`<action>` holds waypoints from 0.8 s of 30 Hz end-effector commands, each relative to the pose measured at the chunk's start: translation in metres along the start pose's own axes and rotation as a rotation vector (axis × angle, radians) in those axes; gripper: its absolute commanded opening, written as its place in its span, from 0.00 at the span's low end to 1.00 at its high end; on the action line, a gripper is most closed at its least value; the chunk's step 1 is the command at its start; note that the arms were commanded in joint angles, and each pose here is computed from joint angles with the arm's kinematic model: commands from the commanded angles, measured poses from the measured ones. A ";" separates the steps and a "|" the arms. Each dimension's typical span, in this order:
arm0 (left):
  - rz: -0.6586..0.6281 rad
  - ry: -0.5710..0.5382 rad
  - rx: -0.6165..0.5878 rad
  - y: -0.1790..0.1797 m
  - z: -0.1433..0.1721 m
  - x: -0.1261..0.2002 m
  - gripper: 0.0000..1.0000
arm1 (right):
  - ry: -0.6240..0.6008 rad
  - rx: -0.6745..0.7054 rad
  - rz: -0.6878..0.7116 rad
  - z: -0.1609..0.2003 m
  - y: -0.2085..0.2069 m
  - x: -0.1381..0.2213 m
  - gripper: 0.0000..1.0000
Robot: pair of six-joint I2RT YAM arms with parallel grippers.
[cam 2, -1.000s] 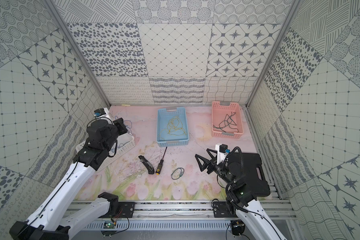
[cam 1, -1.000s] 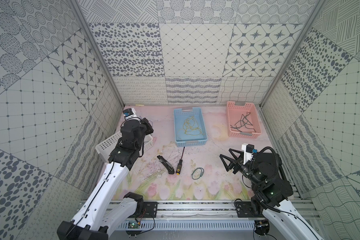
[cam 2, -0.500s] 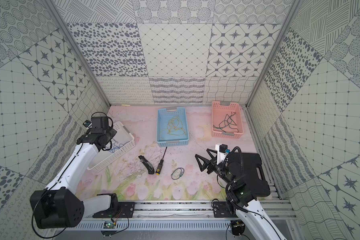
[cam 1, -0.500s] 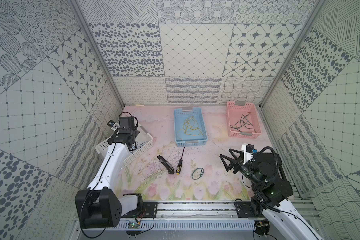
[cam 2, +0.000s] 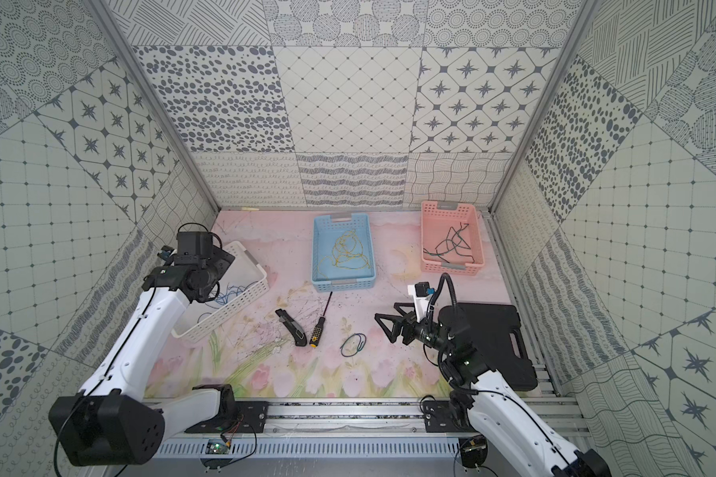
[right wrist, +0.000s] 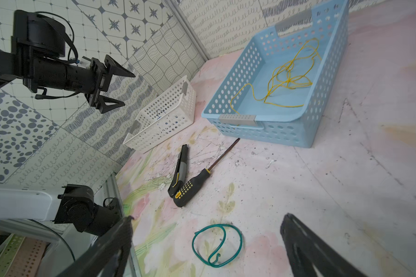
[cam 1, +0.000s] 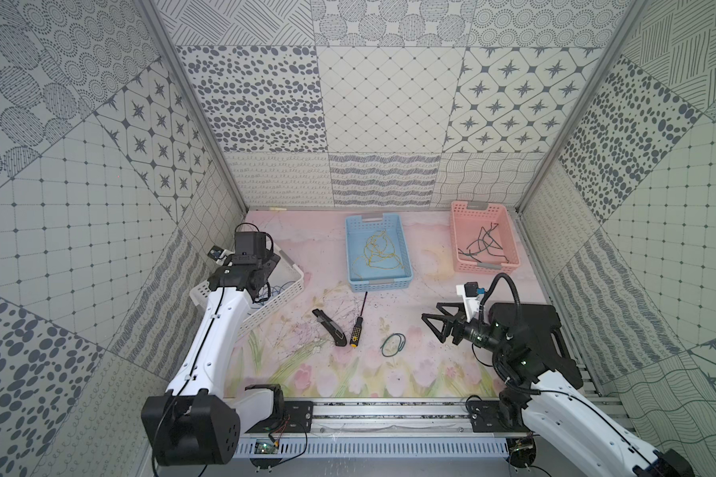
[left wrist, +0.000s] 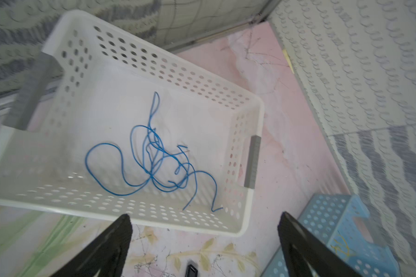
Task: Untangle and sort cables by color
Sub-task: Place the cable in the bin, then pick up the cable from the center of the board.
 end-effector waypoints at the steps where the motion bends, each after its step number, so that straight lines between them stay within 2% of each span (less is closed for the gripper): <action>1: 0.662 0.215 -0.234 -0.090 0.080 0.043 0.90 | 0.007 0.017 -0.097 -0.018 0.020 -0.006 0.93; 5: 1.106 0.339 -0.479 -0.113 0.170 0.094 0.85 | -0.025 0.060 0.087 -0.024 0.001 0.009 0.93; 7: 1.239 0.397 -0.556 -0.111 0.205 0.109 0.79 | -0.053 0.089 0.197 -0.029 -0.008 0.023 0.94; 9: 1.307 0.475 -0.625 -0.105 0.234 0.115 0.75 | -0.087 0.096 0.249 -0.032 -0.010 0.035 0.95; 11: 1.297 0.533 -0.659 -0.096 0.254 0.110 0.73 | -0.085 0.086 0.245 -0.029 -0.008 0.039 0.94; 13: 1.262 0.553 -0.674 -0.085 0.265 0.099 0.73 | -0.021 0.052 0.188 -0.019 -0.002 0.034 0.91; 14: 1.238 0.544 -0.674 -0.079 0.267 0.092 0.73 | 0.016 0.030 0.165 -0.013 0.000 0.030 0.87; 17: 1.178 0.482 -0.693 -0.062 0.267 0.074 0.73 | 0.163 -0.049 0.159 0.018 -0.004 0.008 0.65; 21: 1.126 0.408 -0.714 -0.047 0.259 0.065 0.74 | 0.328 0.049 0.357 0.062 -0.008 -0.022 0.57; 24: 1.124 0.380 -0.717 -0.042 0.253 0.068 0.75 | 0.374 0.068 0.503 0.077 -0.010 -0.043 0.58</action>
Point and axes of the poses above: each gripper's point midway between its finger pads, its own x axis back along the fingers, its own y axis along the line the jaws close on, z = x × y, the point moved 2 cm from there along x, back along the fingers, and after that the axes turned 2 degrees about x, right-handed, at the moved point
